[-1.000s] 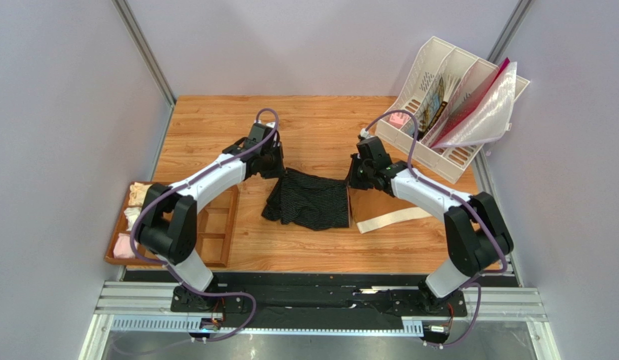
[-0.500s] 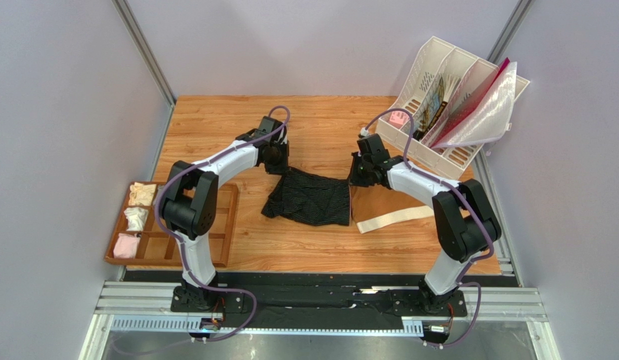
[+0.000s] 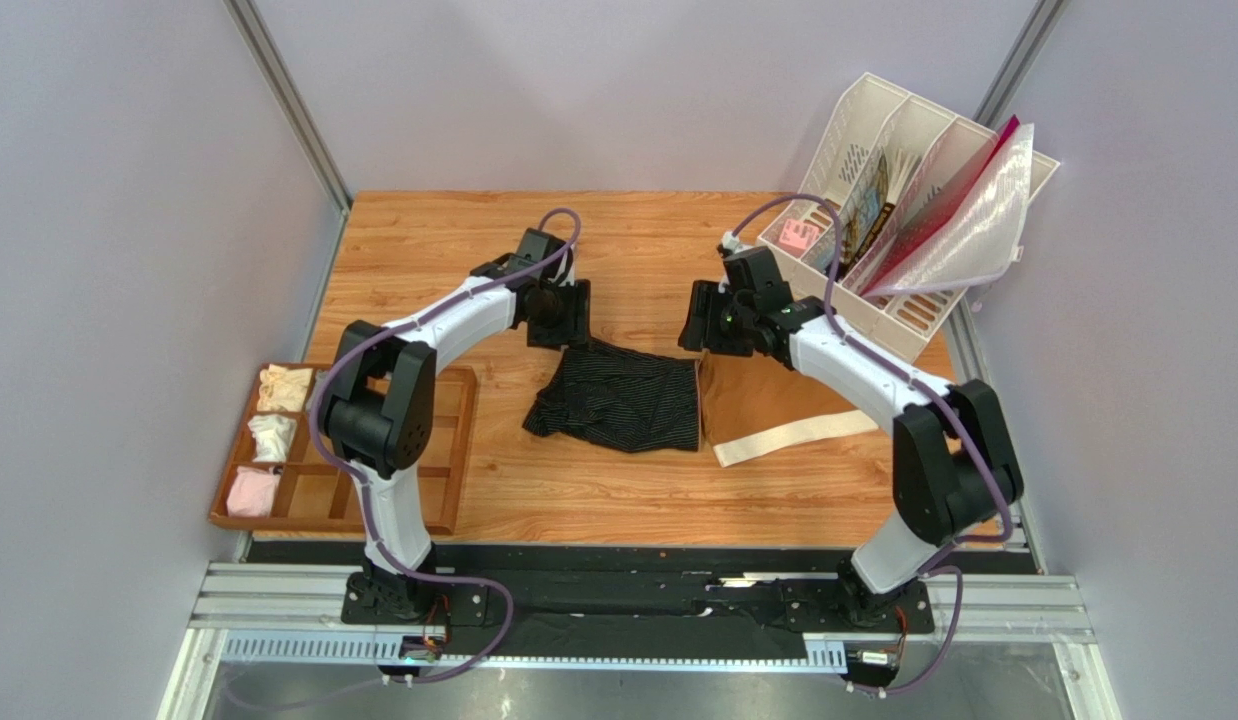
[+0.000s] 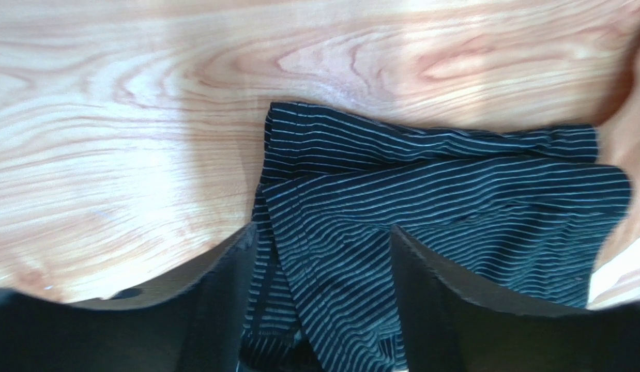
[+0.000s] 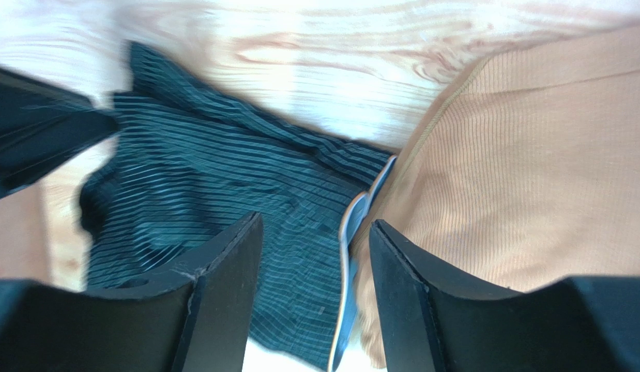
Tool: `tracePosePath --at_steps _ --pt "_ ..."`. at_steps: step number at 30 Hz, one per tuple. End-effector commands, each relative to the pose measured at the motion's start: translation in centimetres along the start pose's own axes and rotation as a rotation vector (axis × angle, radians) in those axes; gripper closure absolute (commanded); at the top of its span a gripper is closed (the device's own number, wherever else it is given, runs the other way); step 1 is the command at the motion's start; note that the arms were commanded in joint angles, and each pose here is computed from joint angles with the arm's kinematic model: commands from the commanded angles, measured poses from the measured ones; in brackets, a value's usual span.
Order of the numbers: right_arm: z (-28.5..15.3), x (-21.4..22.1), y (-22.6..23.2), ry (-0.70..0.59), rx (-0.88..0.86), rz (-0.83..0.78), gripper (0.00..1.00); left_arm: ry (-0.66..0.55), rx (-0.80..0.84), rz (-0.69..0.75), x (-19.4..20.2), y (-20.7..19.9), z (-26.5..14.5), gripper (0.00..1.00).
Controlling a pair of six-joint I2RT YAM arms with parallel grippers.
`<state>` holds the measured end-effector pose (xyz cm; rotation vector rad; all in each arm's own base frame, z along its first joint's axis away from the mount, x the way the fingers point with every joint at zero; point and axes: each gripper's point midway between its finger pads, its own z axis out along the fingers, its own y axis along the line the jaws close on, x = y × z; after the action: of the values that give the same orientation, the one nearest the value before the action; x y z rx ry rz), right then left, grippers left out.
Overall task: Roll the underwear
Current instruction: Fold the underwear at the center of the board.
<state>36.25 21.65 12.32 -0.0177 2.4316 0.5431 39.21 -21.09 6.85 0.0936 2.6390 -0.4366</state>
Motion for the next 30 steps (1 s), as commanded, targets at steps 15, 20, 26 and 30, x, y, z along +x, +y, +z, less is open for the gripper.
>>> tracePosePath --at_steps 15,20,26,30 --pt "1.5 9.6 3.4 0.13 -0.11 -0.034 0.64 -0.07 0.131 -0.057 4.2 -1.6 -4.3 0.47" --pt "2.8 10.3 3.2 0.145 -0.111 -0.024 0.64 -0.059 0.128 -0.071 4.2 -1.5 -2.8 0.47" --pt "3.0 10.3 3.2 0.144 -0.114 -0.013 0.64 -0.059 0.079 -0.082 3.5 -0.6 -0.8 0.48" --pt "2.9 10.4 3.4 0.149 -0.121 -0.014 0.64 -0.112 0.027 -0.086 1.7 0.2 -0.2 0.51"
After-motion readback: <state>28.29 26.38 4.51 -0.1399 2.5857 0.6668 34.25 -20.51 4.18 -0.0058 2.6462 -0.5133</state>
